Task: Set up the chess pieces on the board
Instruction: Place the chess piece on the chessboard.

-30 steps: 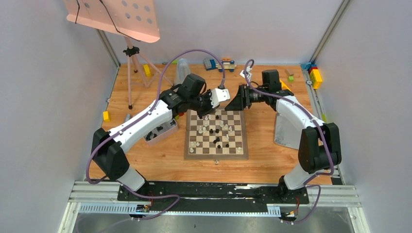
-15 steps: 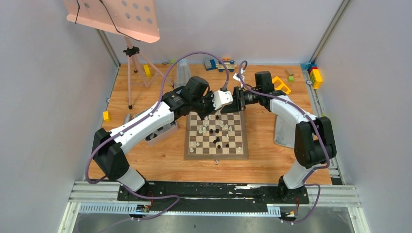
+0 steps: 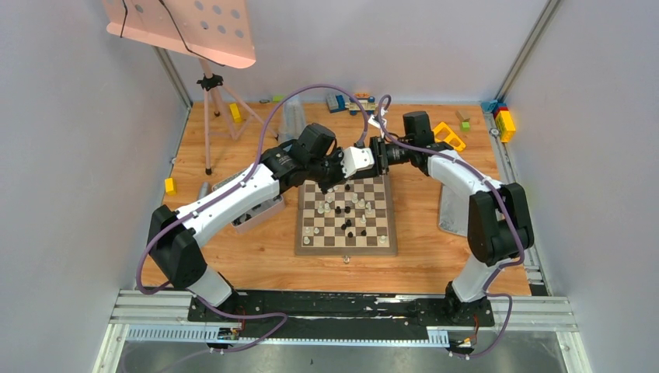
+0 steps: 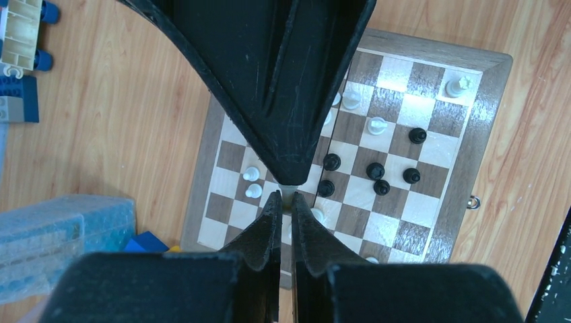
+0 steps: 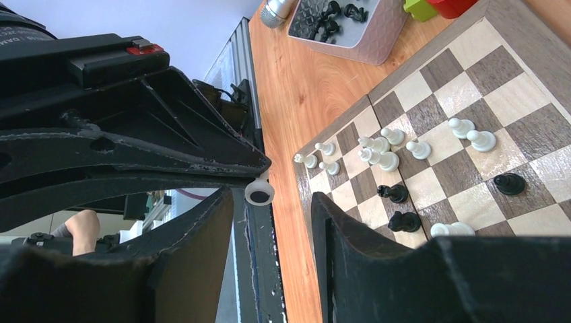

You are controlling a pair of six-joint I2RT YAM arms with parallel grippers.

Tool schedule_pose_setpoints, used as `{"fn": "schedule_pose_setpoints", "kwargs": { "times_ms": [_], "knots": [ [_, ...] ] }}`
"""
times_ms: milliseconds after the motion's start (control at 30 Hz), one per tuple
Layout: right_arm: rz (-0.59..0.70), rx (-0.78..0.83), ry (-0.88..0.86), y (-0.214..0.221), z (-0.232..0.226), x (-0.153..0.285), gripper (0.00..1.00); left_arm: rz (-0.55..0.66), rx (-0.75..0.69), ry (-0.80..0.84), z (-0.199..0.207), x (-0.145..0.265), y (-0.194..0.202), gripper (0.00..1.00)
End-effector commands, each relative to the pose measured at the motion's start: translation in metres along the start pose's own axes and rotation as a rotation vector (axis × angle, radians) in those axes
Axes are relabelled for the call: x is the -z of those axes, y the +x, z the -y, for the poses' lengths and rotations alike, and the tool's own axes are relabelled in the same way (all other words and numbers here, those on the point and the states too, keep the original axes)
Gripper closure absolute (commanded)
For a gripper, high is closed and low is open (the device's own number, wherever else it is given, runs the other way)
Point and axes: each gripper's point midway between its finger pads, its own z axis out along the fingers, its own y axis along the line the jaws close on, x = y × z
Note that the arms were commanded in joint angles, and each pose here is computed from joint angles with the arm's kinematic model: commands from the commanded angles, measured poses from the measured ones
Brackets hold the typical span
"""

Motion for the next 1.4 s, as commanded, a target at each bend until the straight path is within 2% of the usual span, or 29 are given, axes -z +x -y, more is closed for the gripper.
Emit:
{"fn": "schedule_pose_setpoints", "kwargs": {
  "times_ms": [0, 600, 733, 933, 1000, 1067, 1167, 1233, 1367],
  "knots": [
    [0.001, 0.056, -0.044, -0.012, -0.01, -0.005, 0.53, 0.052, -0.003, -0.018, 0.001, 0.011, -0.016, 1.0],
    [-0.029, 0.052, -0.081, -0.005, -0.015, -0.013, 0.7, 0.043, -0.006, -0.019, 0.001, 0.009, -0.014, 1.0],
    [-0.032, 0.052, -0.09, -0.004, -0.016, -0.013, 0.77, 0.039, -0.007, -0.017, 0.002, 0.008, -0.013, 1.0],
    [-0.027, 0.064, -0.088, -0.005, -0.019, -0.011, 0.93, 0.042, -0.006, -0.019, 0.002, 0.008, -0.012, 1.0],
    [-0.02, 0.064, -0.084, -0.007, -0.019, -0.008, 0.95, 0.047, -0.005, -0.025, 0.001, 0.008, -0.013, 0.97],
    [-0.012, 0.061, -0.078, -0.007, -0.018, -0.004, 0.96, 0.06, -0.003, -0.036, 0.0, 0.011, -0.016, 0.86],
    [0.008, 0.062, -0.066, -0.009, -0.018, 0.006, 0.97, 0.08, -0.012, -0.07, -0.005, 0.019, -0.021, 0.62],
    [0.02, 0.065, -0.063, -0.009, -0.018, 0.013, 0.98, 0.109, -0.019, -0.075, -0.007, 0.027, -0.026, 0.5],
    [0.03, 0.078, -0.086, -0.004, -0.025, 0.025, 0.98, 0.193, 0.017, -0.031, -0.012, 0.044, -0.031, 0.35]
  ]
}}
